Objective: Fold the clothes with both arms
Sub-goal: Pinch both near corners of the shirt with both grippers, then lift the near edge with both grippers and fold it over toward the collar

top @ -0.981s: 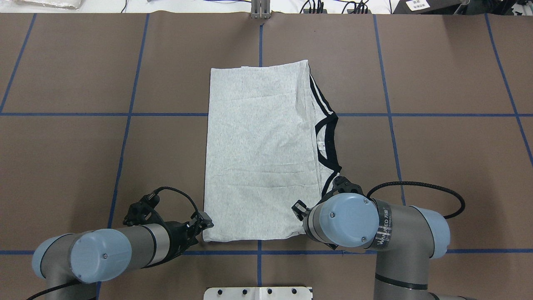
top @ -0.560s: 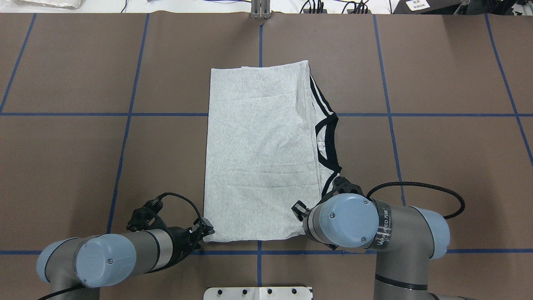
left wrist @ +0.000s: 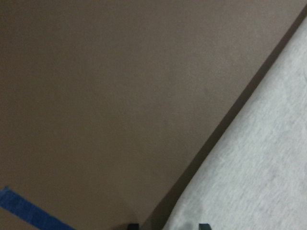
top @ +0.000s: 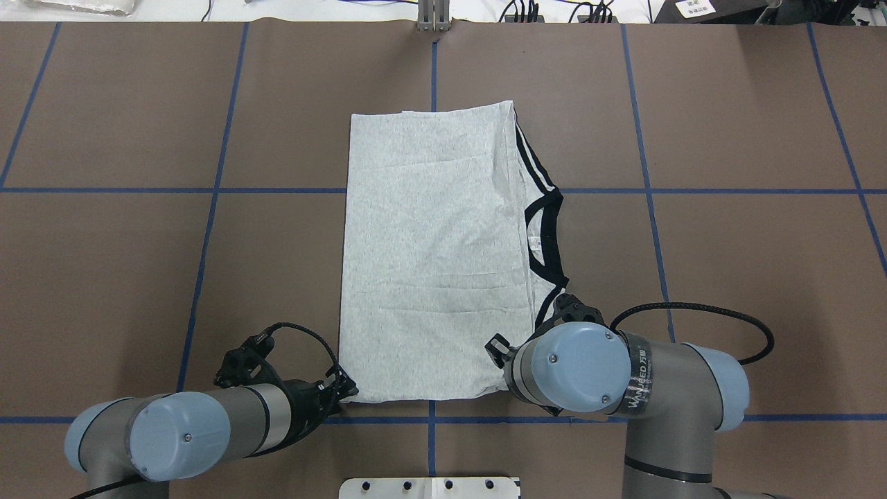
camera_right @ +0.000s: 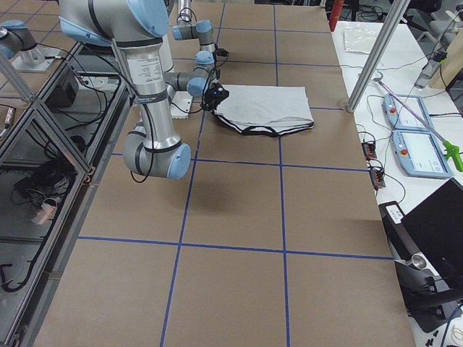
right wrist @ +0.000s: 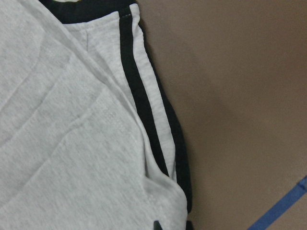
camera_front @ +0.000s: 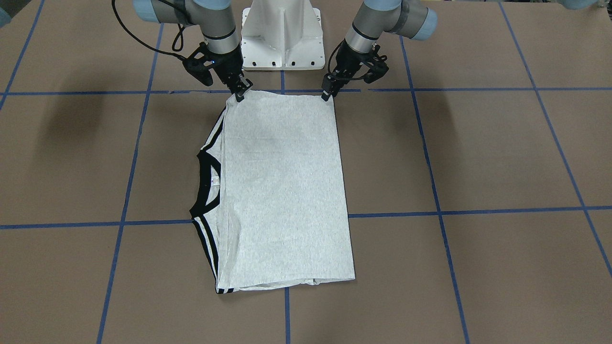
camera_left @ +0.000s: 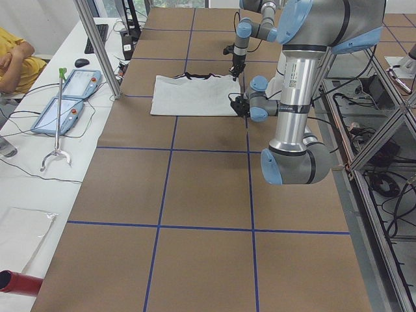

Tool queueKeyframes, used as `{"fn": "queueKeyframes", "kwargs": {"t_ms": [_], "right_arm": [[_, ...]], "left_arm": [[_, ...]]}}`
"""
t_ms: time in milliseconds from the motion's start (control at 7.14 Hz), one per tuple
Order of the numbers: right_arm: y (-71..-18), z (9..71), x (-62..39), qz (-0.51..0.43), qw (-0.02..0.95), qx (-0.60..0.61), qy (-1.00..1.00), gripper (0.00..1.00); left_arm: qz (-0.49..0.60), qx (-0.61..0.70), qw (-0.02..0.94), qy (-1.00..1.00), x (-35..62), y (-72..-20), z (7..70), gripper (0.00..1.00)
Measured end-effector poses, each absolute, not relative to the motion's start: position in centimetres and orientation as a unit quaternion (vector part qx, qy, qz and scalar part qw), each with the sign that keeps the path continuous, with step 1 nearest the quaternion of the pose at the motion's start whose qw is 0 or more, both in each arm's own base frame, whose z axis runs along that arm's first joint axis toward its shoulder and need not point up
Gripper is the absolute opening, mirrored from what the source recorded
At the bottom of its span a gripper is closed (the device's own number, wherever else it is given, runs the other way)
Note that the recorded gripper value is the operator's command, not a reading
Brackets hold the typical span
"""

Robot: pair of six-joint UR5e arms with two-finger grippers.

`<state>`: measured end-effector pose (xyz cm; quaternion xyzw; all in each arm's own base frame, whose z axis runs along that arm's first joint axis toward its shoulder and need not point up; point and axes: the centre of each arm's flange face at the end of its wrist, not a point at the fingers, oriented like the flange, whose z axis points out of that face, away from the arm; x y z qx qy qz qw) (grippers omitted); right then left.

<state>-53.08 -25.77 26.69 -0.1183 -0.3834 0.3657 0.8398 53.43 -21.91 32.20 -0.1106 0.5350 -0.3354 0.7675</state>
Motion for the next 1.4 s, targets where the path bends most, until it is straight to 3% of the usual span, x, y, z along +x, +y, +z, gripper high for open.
{"fn": "queueKeyframes", "kwargs": {"t_ms": [420,560,700,1401], "right_arm": [[-25.8,26.7,-53.1,0.366,0.84,-0.118,-0.384,0.0],[-25.8,26.7,-53.1,0.366,0.84,-0.118,-0.384,0.0],[-25.8,26.7,-53.0,0.366,0.84,-0.118,-0.384,0.0],[-25.8,26.5,-52.9,0.365,0.839,-0.119,-0.385,0.0]], "left_arm": [[-0.335,-0.111,0.768,0.534,53.6,-21.8,32.3,0.29],[-0.336,-0.111,0.77,0.531,53.8,-21.8,32.6,0.11],[-0.336,-0.111,0.77,0.531,54.0,-21.8,32.6,0.0],[-0.337,-0.112,0.759,0.546,52.6,-22.2,31.0,0.0]]}}
